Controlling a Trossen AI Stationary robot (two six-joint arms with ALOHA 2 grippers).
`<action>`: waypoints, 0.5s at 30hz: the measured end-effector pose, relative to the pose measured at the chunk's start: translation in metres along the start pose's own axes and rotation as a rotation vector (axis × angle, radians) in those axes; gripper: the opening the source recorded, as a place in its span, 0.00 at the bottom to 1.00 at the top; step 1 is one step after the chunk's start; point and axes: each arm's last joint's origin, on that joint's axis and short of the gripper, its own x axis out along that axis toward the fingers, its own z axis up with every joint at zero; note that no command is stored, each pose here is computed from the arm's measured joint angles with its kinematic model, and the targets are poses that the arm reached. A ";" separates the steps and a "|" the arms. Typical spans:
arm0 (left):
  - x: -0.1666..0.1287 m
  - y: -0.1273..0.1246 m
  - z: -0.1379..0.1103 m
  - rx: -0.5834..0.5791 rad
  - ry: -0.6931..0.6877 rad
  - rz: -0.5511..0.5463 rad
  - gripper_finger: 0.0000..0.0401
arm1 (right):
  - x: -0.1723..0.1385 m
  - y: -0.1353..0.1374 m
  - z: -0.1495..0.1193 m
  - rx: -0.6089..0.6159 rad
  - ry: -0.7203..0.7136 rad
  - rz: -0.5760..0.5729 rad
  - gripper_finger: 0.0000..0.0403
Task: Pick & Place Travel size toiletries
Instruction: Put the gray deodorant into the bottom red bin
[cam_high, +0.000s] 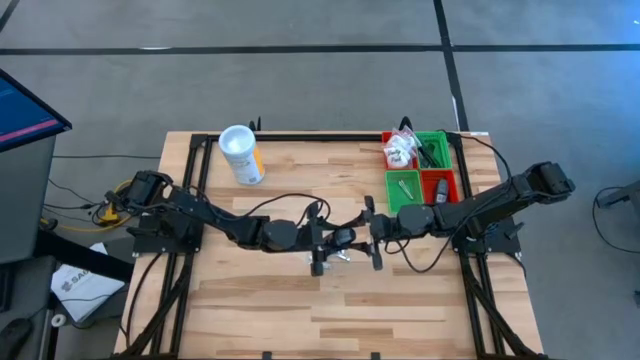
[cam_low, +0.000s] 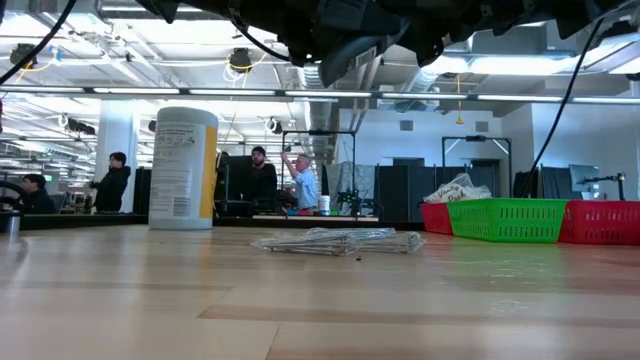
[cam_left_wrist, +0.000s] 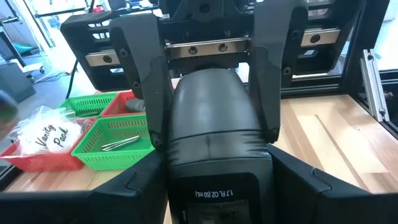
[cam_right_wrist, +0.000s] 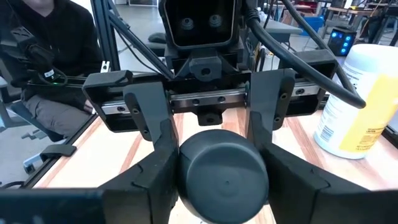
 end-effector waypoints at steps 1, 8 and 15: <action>0.000 0.000 0.000 0.001 -0.003 -0.002 0.50 | 0.000 0.000 0.000 0.000 -0.001 0.000 0.50; 0.002 0.003 0.002 -0.003 -0.029 -0.070 0.50 | 0.000 0.004 0.001 -0.008 -0.013 0.025 0.64; 0.005 0.011 0.003 -0.021 -0.050 -0.091 0.50 | -0.001 0.004 0.003 -0.022 -0.019 0.020 0.59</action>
